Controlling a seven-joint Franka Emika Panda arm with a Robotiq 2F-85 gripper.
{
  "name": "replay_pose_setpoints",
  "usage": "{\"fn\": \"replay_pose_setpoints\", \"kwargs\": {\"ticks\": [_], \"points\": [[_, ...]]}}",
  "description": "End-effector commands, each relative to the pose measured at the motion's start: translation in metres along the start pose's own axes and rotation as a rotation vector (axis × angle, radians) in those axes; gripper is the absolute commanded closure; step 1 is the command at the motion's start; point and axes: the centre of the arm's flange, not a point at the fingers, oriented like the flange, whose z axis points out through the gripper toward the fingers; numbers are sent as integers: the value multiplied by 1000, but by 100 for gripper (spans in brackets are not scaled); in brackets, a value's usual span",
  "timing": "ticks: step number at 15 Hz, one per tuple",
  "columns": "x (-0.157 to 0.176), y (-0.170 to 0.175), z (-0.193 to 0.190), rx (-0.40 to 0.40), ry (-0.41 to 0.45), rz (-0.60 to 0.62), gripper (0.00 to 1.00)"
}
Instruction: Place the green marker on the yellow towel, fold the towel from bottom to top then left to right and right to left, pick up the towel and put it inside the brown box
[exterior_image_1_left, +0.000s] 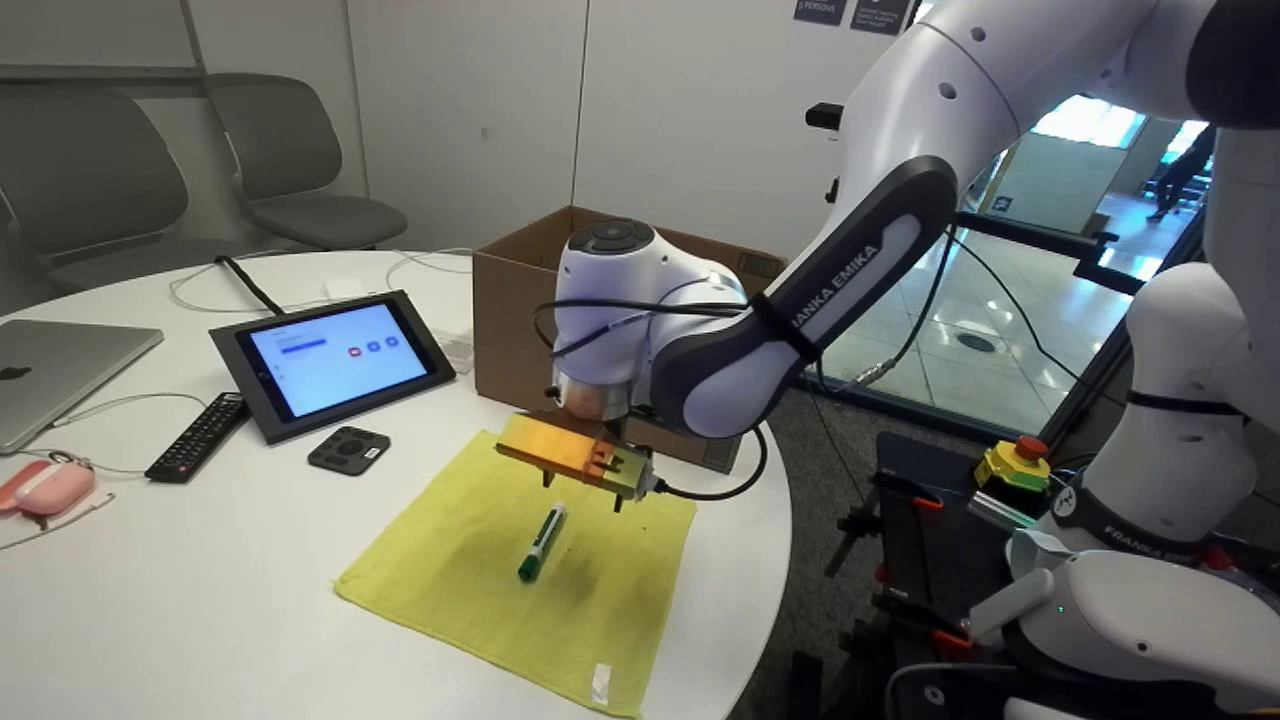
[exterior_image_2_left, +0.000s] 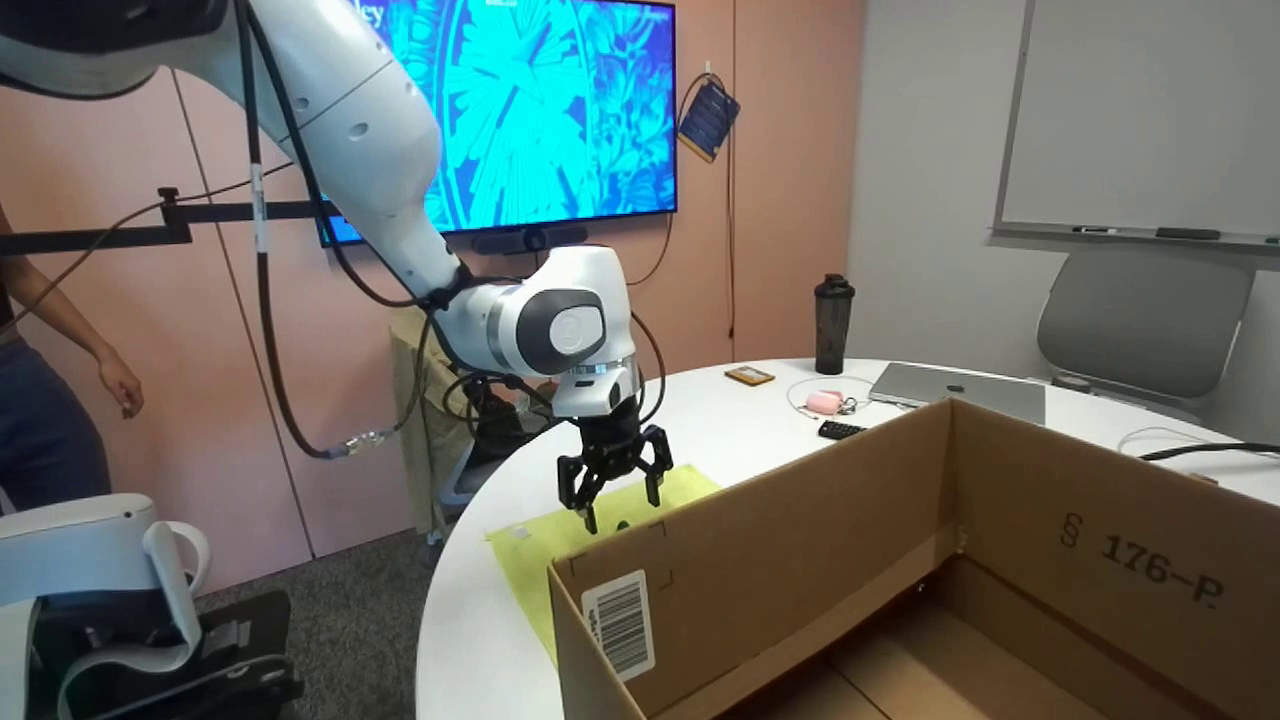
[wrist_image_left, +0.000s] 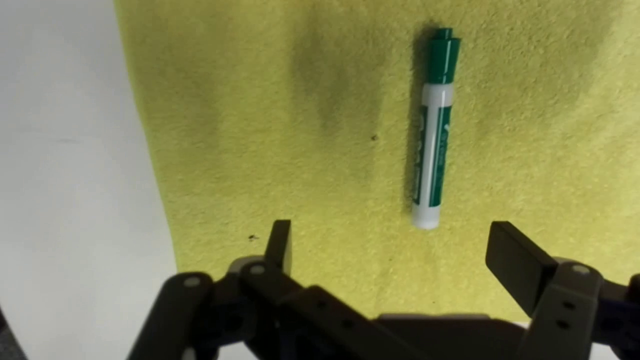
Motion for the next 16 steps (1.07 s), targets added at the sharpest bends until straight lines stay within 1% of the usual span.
{"fn": "replay_pose_setpoints", "kwargs": {"ticks": [1,4,9,16], "points": [[25,42,-26,-28,33,14,0],[38,62,-15,-47,52,11,0],[51,86,24,-103,72,3,0],[41,96,62,-147,69,64,0]]}}
